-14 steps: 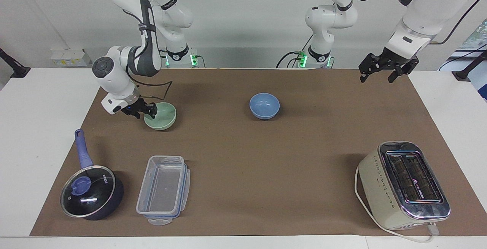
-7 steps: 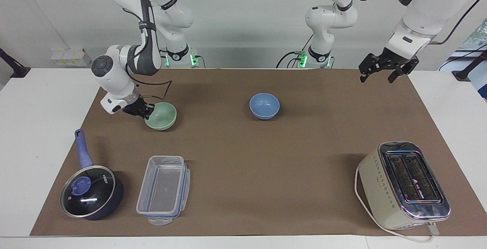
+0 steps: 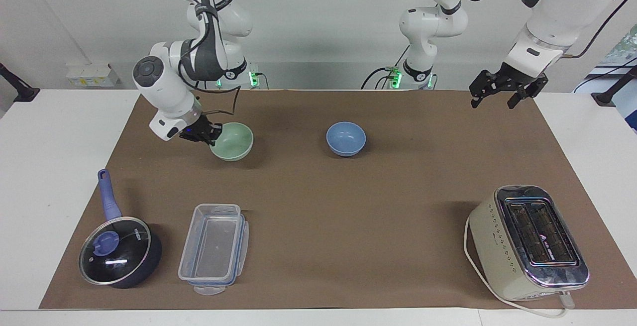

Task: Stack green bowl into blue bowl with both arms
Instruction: 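Carry the green bowl with the right gripper and lower it into the blue bowl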

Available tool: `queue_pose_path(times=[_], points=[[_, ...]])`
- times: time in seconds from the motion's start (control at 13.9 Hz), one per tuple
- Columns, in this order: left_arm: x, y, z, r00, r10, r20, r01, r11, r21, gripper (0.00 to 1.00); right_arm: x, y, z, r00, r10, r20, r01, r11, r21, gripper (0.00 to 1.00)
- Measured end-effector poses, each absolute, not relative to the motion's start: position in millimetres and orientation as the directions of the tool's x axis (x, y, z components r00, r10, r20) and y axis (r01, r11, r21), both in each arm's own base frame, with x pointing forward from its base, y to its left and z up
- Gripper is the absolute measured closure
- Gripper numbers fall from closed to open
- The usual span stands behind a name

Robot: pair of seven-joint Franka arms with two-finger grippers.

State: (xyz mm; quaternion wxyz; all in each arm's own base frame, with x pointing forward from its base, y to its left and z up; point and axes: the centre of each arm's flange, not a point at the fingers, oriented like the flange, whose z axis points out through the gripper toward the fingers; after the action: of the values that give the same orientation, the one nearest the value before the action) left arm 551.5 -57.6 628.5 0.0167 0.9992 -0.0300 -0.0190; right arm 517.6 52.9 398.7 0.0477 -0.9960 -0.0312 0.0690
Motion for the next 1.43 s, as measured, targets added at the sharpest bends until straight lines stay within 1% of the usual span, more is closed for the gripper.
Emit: queue_pose_path(times=[0.22, 0.43, 0.72, 1.15, 1.43], points=[[551.5, -57.6, 628.5, 0.997, -0.06, -0.037, -0.059, -0.998, 0.035, 0.0, 508.2, 133.2, 412.7, 0.991, 0.051, -0.121, 0.04, -0.995, -0.096, 0.96], [551.5, -57.6, 628.5, 0.997, -0.06, -0.037, -0.059, -0.998, 0.035, 0.0, 496.6, 196.2, 423.9, 0.996, 0.037, -0.079, 0.029, -0.995, -0.096, 0.96], [551.5, -57.6, 628.5, 0.997, -0.06, -0.037, -0.059, -0.998, 0.035, 0.0, 485.0, 259.0, 427.7, 0.998, 0.029, -0.055, 0.019, -0.985, -0.169, 0.96], [551.5, -57.6, 628.5, 0.997, -0.06, -0.037, -0.059, -0.998, 0.035, 0.0, 475.2, 336.8, 408.3, 0.996, -0.011, -0.089, -0.029, -0.979, -0.202, 0.96], [551.5, -57.6, 628.5, 0.997, -0.06, -0.037, -0.059, -0.998, 0.035, 0.0, 463.0, 362.6, 381.0, 0.992, -0.011, -0.125, -0.032, -0.985, -0.169, 0.96]])
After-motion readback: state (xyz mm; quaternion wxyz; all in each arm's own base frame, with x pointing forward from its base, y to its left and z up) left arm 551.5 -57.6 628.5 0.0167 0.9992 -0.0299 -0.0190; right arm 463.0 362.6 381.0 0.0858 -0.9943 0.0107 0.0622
